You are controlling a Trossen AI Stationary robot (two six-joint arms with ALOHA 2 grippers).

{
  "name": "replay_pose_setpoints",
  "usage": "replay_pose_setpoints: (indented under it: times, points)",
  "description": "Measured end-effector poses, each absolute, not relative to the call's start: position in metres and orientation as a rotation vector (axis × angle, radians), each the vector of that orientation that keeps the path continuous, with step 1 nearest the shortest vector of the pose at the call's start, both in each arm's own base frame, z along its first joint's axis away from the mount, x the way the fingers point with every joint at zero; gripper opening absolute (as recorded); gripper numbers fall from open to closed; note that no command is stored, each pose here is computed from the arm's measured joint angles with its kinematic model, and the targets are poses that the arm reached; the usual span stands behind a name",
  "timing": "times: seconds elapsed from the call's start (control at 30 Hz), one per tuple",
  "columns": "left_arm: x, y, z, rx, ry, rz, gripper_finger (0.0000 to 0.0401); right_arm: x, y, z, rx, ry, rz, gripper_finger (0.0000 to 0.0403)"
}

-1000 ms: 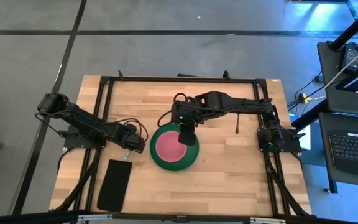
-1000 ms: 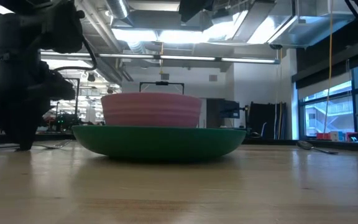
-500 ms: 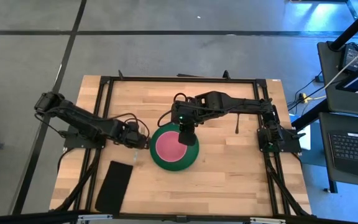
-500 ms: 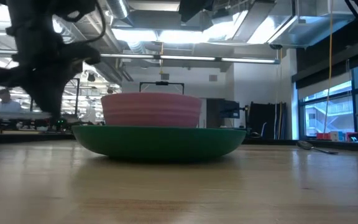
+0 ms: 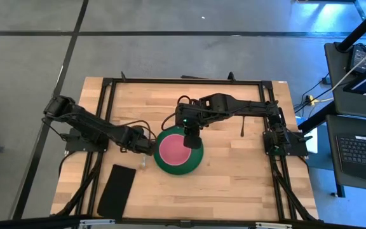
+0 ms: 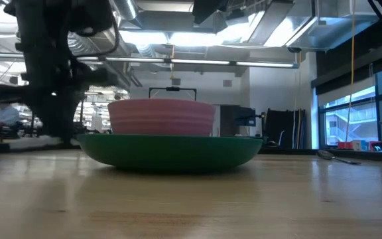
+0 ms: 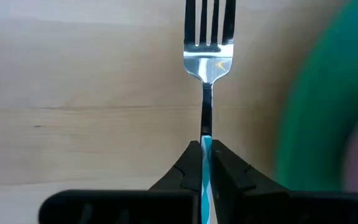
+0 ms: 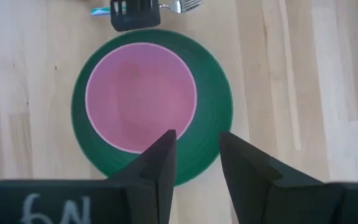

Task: Set table place
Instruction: Put the silver fork on the left side of the green plate

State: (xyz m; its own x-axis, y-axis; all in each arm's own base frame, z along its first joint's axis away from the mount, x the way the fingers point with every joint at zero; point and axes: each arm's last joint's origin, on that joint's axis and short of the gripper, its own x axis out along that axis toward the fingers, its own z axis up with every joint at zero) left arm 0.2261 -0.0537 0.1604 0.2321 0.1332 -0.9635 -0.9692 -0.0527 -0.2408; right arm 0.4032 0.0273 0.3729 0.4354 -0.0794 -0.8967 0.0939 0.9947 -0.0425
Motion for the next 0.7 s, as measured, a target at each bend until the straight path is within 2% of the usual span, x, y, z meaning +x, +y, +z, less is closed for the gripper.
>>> replay_pose_setpoints:
  times: [0.27, 0.7]
  points:
    - [0.240, -0.056, 0.137, -1.278, 0.922, 1.175, 0.0008, 0.403, 0.027, 0.373, 0.006, 1.115, -0.102, 0.0125]
    - [0.239, -0.052, 0.141, -1.270, 0.930, 1.131, 0.0111, 0.403, 0.027, 0.373, -0.013, 1.115, -0.091, 0.0125]
